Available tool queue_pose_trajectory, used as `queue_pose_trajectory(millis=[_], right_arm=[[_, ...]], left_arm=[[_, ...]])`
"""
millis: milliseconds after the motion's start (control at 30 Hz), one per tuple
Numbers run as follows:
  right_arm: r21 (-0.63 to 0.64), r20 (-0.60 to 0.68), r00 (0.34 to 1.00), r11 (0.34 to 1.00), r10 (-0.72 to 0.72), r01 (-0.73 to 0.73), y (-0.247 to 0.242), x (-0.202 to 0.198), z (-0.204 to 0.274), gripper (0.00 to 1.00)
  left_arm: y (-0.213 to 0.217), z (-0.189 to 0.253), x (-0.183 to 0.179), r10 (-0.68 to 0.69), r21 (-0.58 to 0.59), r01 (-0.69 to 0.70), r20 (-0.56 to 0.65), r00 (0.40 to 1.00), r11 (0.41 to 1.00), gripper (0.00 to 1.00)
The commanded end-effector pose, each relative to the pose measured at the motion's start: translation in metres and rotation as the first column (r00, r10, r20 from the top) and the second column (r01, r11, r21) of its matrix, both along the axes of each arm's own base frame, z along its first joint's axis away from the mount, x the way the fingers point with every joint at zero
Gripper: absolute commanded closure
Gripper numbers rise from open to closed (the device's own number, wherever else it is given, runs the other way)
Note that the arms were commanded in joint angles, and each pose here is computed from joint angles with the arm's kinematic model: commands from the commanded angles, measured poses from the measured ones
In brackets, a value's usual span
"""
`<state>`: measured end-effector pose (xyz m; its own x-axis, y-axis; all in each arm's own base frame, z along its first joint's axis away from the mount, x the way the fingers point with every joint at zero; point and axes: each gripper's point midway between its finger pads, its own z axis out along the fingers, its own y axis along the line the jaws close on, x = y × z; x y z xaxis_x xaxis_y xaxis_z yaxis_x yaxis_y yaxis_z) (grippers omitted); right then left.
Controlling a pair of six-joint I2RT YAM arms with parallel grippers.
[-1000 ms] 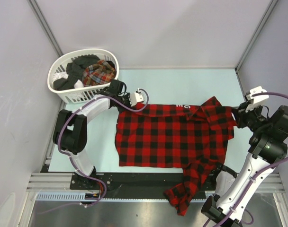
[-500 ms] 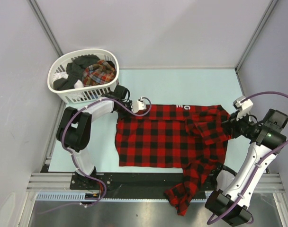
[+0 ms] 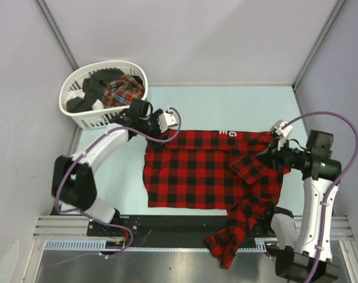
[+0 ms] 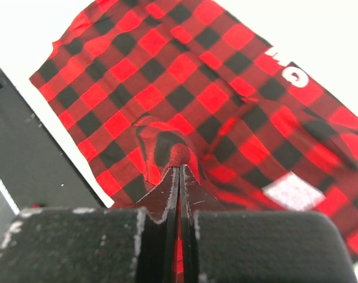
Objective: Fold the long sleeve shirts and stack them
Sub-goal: Fold the shirt
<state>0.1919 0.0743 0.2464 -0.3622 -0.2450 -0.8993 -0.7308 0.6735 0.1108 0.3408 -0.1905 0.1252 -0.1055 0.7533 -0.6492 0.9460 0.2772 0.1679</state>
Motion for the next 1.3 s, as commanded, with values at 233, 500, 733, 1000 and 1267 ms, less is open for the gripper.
queue_pose_trajectory(millis=[233,500,733,1000,1267], right_arm=[[0.089,-0.094,0.996,0.996,-0.010,0.018,0.038,0.070,-0.011,1.00],[0.287,-0.201,0.979,0.953,-0.036,0.094,0.061,0.094,-0.004,1.00],[0.427,-0.422,0.905,0.871,-0.047,0.244,0.072,0.104,-0.020,1.00],[0.504,-0.636,0.771,0.739,-0.033,0.447,0.074,0.109,-0.030,1.00],[0.531,-0.700,0.714,0.655,-0.019,0.538,0.066,0.111,-0.040,1.00]], left_arm=[[-0.020,0.167,-0.050,0.173,-0.475,-0.074,0.168,0.971,0.877,0.01],[-0.075,0.158,-0.100,0.109,-0.478,0.048,0.295,0.949,0.877,0.01],[-0.157,0.154,-0.124,0.168,-0.463,0.068,0.450,0.877,0.884,0.00],[-0.221,0.130,-0.133,0.233,-0.527,0.094,0.520,0.821,0.844,0.01],[-0.260,0.100,-0.129,0.287,-0.582,-0.012,0.383,0.878,0.813,0.01]])
